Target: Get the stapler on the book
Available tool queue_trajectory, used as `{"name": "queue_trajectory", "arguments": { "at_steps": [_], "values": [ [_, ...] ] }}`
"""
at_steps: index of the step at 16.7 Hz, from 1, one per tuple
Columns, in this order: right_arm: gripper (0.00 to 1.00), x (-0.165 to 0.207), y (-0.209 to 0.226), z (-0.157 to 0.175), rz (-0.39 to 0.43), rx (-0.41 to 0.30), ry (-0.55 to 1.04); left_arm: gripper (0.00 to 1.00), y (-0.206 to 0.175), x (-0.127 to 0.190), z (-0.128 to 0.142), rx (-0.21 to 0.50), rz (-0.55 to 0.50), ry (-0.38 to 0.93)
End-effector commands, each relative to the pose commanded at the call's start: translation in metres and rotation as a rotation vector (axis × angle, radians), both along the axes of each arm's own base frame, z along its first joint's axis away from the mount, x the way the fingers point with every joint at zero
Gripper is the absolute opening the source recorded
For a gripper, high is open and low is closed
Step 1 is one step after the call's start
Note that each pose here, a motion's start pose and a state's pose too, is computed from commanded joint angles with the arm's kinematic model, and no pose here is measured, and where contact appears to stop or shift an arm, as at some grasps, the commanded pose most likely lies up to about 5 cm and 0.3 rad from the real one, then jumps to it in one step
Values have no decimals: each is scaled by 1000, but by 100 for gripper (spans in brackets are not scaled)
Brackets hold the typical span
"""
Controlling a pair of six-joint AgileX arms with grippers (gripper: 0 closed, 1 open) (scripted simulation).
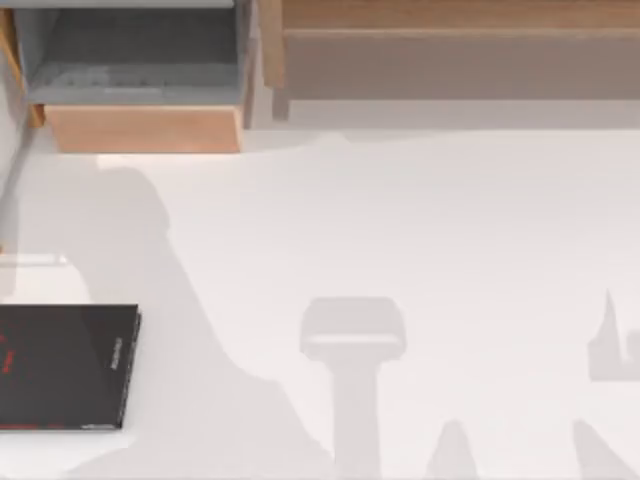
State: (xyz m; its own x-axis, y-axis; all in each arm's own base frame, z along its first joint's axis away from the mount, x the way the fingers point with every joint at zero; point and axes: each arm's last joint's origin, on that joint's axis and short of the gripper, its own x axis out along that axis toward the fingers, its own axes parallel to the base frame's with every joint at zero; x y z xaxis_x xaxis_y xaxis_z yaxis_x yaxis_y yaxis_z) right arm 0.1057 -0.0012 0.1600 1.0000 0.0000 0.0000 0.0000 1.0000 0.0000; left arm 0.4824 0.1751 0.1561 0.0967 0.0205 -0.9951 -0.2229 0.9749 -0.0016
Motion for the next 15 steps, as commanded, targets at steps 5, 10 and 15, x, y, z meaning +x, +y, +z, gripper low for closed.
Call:
{"name": "queue_trajectory", "arguments": {
  "at_steps": [5,10,15],
  "values": [
    [100,0,0,0,0,0,0,100,-5,9,-26,3,-1,-1],
    [100,0,0,0,0,0,0,77,-5,9,-26,3,-1,-1],
    [100,0,0,0,0,0,0,40,-5,9,-26,3,-1,-1]
  ]
}}
